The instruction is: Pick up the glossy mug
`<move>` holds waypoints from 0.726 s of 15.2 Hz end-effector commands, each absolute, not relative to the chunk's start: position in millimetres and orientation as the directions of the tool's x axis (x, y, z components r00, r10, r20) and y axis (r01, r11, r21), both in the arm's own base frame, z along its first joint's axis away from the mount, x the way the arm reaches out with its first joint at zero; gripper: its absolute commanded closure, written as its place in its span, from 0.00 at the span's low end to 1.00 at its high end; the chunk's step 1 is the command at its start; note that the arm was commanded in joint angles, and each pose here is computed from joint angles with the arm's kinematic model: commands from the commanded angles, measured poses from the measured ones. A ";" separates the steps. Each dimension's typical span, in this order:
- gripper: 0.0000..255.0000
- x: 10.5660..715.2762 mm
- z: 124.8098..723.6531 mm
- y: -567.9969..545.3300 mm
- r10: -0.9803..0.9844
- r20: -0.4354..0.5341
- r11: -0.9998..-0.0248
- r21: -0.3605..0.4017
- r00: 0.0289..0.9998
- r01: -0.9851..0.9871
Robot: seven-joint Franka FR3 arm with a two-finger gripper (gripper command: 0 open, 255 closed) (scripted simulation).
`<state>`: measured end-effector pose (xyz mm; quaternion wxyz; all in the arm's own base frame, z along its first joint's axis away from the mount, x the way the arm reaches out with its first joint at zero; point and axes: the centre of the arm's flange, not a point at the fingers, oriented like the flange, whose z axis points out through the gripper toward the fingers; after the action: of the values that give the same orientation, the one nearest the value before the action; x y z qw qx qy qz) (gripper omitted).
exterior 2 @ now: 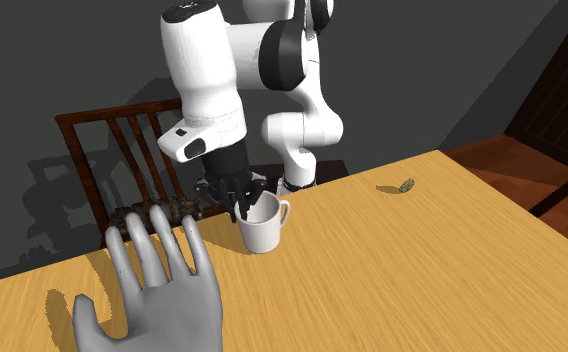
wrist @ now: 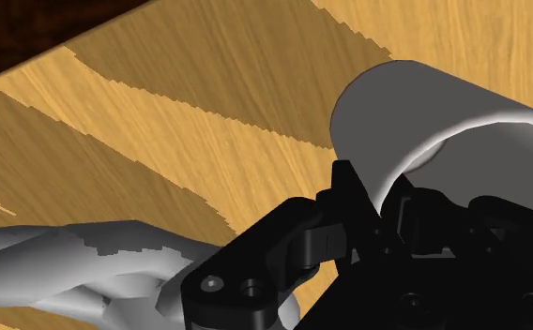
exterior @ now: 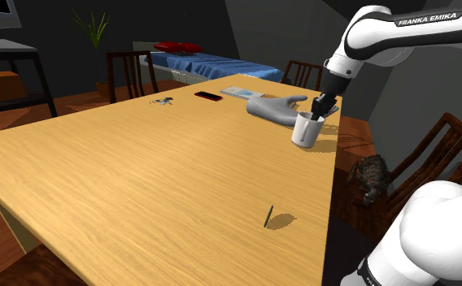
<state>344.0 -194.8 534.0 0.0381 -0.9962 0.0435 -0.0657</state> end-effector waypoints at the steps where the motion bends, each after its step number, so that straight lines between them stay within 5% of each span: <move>1: 1.00 343.4 543.7 -194.3 -0.092 0.127 -0.993 -0.082 0.988 -0.082; 11: 1.00 343.4 596.5 -194.3 -0.092 0.127 -0.993 -0.082 0.988 -0.082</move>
<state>342.5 -195.7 590.4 0.0381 -0.9962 0.0435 -0.0656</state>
